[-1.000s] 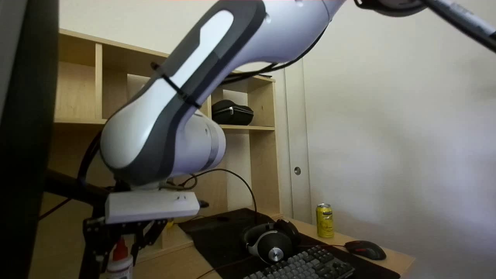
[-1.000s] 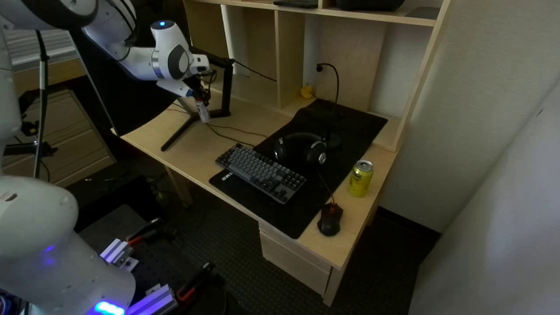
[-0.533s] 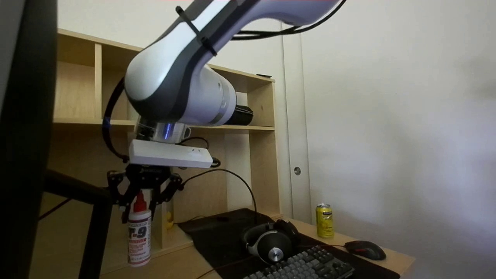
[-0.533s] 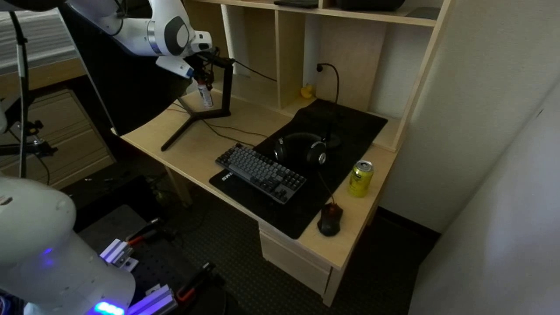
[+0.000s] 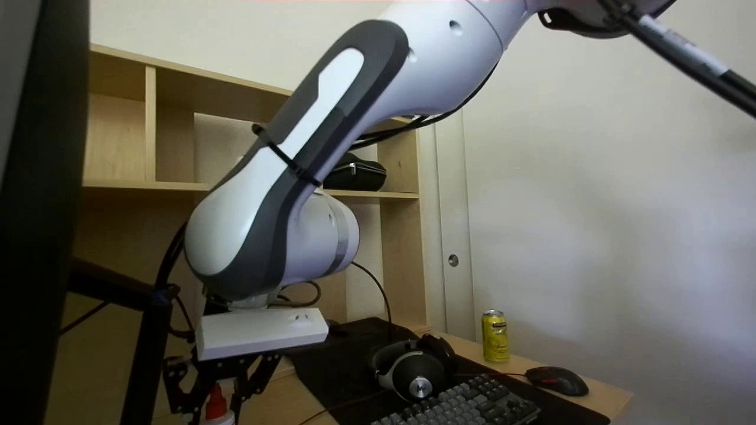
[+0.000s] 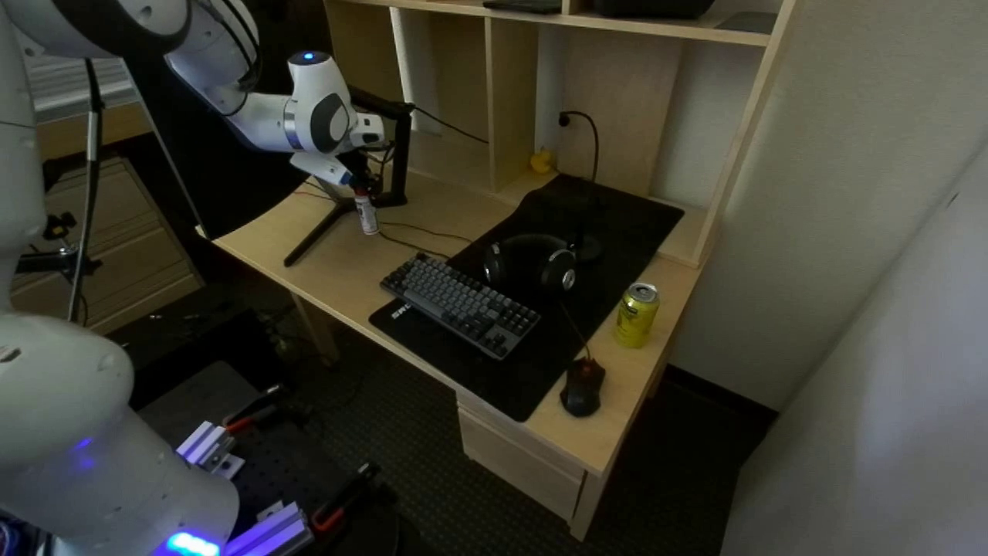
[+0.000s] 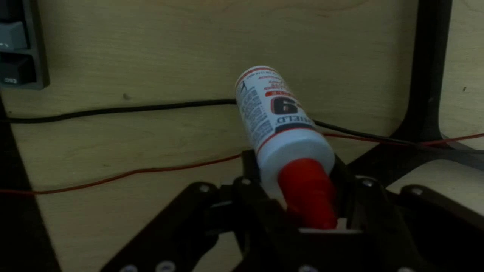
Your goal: Move the glue forward then move the can from right to left.
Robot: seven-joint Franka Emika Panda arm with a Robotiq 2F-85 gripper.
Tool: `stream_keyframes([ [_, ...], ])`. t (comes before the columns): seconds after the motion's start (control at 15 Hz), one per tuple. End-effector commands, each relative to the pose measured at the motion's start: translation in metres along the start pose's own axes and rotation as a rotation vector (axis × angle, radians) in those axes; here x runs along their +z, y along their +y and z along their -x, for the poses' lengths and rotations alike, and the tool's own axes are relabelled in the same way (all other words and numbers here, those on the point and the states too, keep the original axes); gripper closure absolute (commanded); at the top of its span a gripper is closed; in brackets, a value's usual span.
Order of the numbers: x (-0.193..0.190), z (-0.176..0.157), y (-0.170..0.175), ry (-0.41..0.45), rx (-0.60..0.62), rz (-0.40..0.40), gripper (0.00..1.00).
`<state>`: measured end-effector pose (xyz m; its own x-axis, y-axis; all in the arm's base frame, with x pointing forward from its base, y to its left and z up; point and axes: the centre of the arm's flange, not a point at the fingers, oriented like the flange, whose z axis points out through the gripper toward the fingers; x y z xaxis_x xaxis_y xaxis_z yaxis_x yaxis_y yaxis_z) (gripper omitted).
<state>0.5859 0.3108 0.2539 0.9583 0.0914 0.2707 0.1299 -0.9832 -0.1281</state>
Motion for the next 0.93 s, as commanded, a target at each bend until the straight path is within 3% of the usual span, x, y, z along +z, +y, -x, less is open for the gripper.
stream_keyframes([
  [0.0, 0.009, 0.011, -0.002, 0.027, -0.019, -0.095, 0.80],
  [0.33, 0.019, 0.021, -0.006, -0.003, -0.036, -0.135, 0.80],
  [0.87, 0.033, 0.013, 0.016, -0.008, -0.119, -0.008, 0.80],
])
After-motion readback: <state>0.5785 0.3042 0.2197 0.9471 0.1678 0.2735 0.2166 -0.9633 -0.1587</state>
